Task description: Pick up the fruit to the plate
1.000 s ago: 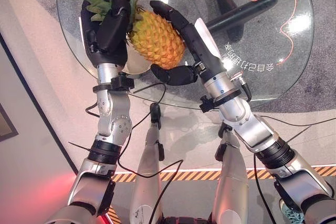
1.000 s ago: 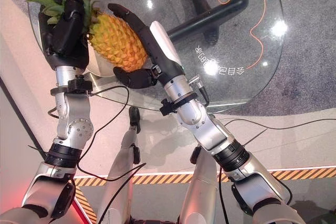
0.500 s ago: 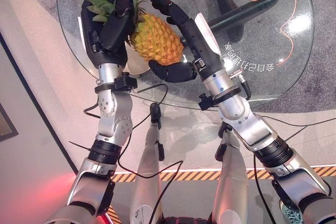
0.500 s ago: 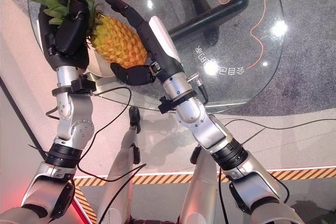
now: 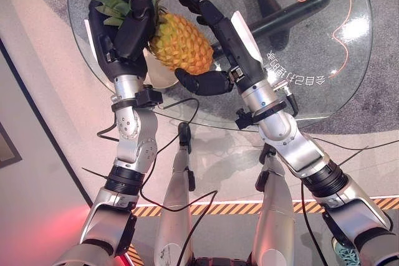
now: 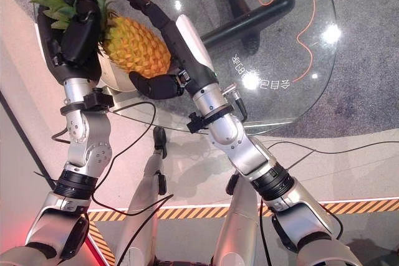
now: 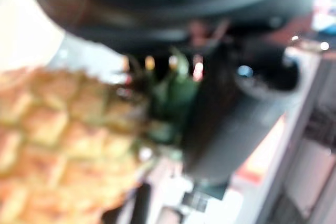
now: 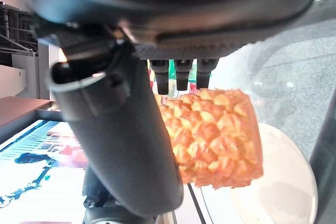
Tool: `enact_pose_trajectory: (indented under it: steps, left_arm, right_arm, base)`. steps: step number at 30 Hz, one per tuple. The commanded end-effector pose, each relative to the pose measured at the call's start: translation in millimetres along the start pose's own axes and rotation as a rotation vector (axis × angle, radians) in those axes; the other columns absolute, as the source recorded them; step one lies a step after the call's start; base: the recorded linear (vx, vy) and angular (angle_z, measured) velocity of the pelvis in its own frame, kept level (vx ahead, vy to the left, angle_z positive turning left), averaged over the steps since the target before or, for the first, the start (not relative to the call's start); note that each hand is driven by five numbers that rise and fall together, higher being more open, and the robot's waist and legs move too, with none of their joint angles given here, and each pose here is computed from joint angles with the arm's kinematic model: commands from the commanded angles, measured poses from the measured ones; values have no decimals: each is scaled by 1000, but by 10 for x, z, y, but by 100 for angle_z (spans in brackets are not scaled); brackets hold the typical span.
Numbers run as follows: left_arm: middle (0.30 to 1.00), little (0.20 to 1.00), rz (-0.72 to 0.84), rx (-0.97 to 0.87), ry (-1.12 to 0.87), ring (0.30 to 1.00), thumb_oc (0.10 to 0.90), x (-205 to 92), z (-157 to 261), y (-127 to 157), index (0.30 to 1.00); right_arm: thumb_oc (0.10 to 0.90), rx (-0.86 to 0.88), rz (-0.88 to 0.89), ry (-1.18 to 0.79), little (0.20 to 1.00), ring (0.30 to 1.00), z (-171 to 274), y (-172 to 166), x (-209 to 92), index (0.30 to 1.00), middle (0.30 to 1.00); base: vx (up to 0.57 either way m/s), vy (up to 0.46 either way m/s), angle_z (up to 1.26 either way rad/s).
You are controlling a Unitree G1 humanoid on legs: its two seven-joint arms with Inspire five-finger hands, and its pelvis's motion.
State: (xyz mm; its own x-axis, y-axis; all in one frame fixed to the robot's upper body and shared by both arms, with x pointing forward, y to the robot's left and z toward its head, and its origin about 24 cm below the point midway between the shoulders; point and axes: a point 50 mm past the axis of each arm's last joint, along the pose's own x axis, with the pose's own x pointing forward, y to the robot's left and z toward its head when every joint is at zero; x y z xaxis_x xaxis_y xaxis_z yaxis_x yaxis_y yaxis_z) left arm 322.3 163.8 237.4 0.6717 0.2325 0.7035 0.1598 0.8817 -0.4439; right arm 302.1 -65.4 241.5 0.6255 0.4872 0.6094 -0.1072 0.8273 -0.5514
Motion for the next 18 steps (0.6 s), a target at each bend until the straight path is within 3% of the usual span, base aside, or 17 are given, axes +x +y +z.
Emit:
enact_pose_trajectory:
  steps: [1,18]
  left_arm:
    - [300,200,-135,-65,-405,300,100,256,656,-356,300]
    - [300,200,-36,5,-472,300,100,275,701,-317,300]
  right_arm:
    - [800,84,-92,-380,900,900,738,-163,220,900,900]
    - [800,100,-97,-414,900,900,811,-182,216,900,900]
  base:
    - [0,0,0]
    - [0,0,0]
